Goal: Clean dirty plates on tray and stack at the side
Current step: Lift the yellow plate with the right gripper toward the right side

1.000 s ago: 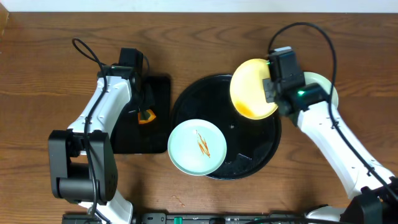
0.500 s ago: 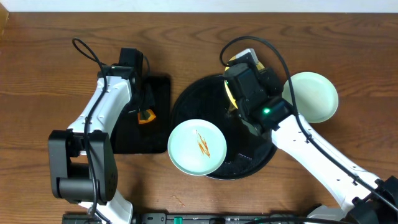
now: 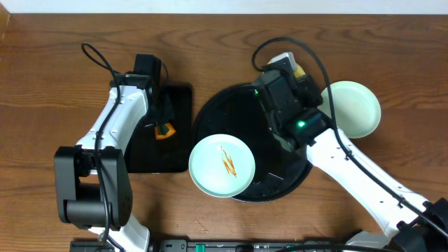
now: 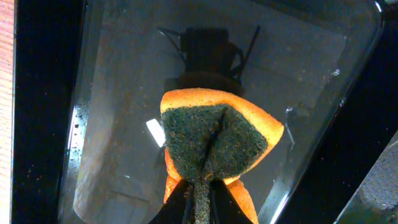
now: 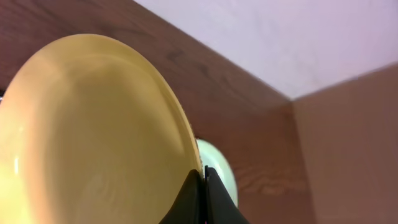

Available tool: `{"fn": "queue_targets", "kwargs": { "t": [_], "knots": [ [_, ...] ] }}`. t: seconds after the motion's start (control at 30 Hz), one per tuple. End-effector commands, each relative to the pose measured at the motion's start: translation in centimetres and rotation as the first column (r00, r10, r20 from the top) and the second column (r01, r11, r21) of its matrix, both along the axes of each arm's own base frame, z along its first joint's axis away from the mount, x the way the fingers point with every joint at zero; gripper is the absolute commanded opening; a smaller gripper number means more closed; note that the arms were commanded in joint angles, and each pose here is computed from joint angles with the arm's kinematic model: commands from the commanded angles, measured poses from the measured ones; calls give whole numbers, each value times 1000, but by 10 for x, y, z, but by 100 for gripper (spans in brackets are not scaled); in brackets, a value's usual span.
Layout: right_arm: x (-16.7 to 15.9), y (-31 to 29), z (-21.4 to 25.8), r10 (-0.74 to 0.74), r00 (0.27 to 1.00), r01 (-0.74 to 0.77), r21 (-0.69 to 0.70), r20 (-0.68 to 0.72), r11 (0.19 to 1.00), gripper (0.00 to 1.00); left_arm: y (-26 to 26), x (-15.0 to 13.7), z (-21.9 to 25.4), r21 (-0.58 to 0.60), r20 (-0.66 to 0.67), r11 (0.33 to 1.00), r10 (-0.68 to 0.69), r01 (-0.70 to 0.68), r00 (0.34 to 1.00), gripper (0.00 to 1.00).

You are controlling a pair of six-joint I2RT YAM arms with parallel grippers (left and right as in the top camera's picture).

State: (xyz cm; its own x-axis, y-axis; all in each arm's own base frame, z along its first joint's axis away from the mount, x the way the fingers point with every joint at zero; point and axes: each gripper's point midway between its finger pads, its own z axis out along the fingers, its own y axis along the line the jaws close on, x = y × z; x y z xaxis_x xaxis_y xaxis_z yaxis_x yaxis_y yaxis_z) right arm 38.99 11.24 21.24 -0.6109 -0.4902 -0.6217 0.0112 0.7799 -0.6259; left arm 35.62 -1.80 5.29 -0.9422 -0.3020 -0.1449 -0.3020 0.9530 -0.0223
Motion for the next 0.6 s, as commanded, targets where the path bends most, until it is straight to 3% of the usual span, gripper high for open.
{"fn": "queue_targets", "kwargs": {
  "t": [0.0, 0.23, 0.57],
  "knots": [
    [0, -24, -2, -146, 988, 136, 185, 41, 973, 1, 3, -3, -1, 11, -5, 1000, -12, 12, 1000, 8],
    [2, -86, -31, -335, 938, 341, 384, -84, 858, 1, 3, -3, -1, 11, -5, 1000, -12, 12, 1000, 8],
    [-10, -183, -67, -517, 812, 576, 524, -273, 628, 1, 3, -3, -1, 11, -4, 1000, -12, 12, 1000, 9]
  ]
}}
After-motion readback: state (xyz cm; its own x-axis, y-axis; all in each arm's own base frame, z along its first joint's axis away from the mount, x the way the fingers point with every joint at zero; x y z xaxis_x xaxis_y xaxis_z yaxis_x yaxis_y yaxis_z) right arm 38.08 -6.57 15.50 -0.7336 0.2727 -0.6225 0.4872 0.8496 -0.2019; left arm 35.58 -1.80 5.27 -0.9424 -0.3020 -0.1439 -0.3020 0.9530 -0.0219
